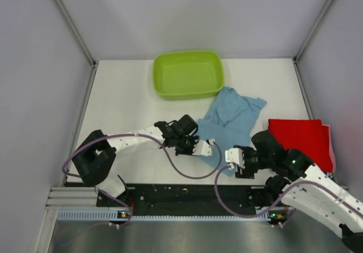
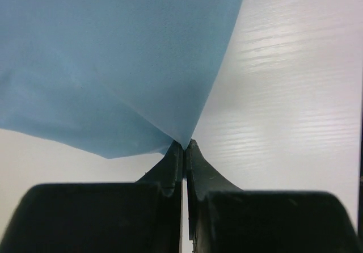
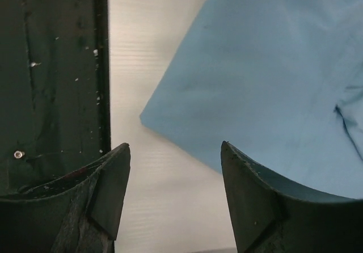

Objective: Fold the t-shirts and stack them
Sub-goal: Grab one side of the 2/3 rectangular tshirt with both arms, then fold the long partially folded tshirt into a neat square

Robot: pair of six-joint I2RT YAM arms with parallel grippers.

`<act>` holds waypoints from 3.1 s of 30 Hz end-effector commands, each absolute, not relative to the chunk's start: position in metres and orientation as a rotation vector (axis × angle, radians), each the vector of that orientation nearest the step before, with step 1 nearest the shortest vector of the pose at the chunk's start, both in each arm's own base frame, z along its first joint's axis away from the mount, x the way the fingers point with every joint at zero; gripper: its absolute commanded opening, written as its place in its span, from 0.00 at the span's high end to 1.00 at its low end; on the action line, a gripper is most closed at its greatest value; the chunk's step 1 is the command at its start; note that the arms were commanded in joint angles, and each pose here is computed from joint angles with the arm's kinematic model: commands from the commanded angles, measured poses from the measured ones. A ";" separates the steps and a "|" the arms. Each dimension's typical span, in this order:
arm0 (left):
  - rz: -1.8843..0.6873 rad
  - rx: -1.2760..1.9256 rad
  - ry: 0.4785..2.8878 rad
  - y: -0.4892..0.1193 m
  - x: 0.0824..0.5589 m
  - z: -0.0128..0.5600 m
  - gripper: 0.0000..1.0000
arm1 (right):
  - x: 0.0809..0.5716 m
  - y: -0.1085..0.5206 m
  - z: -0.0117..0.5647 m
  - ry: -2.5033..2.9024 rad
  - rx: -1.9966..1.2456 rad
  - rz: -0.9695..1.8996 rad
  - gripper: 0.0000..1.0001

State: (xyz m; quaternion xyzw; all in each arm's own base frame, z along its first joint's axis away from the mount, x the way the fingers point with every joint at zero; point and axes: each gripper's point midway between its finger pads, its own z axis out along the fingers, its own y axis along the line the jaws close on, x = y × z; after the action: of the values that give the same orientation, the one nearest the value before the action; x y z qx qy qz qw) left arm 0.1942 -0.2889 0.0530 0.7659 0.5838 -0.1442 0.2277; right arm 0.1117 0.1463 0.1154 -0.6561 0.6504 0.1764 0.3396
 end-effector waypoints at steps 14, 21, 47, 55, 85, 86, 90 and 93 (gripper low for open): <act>-0.589 2.151 1.729 -0.280 0.152 0.038 1.00 | 0.087 0.178 0.042 1.492 -2.247 0.262 0.35; -0.585 2.163 1.736 -0.277 0.151 0.034 1.00 | 0.070 0.186 0.028 1.426 -2.362 0.298 0.34; -0.786 2.317 1.675 -0.249 0.094 0.084 1.00 | 0.026 0.193 0.113 1.384 -2.282 0.654 1.00; -0.783 2.252 1.568 -0.280 0.114 0.140 1.00 | 0.052 0.193 0.156 1.417 -2.030 0.668 1.00; -0.507 1.472 1.865 -0.388 0.364 0.216 1.00 | 0.293 0.074 0.197 1.743 -0.158 0.553 1.00; -0.497 1.467 1.878 -0.390 0.369 0.211 1.00 | 0.295 0.068 0.194 1.746 -0.128 0.533 1.00; -0.399 1.384 1.865 -0.397 0.400 0.214 1.00 | 0.307 0.043 0.193 1.707 0.020 0.475 1.00; -0.346 1.311 1.840 -0.399 0.419 0.221 1.00 | 0.315 0.035 0.196 1.694 0.064 0.462 1.00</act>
State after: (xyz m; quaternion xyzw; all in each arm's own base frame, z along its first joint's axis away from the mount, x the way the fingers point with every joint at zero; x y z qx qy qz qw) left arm 0.3840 -0.3902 0.1845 0.5624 0.7384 -0.1646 0.3338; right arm 0.2942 0.0535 0.1661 -0.0159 0.7799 0.2178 0.5866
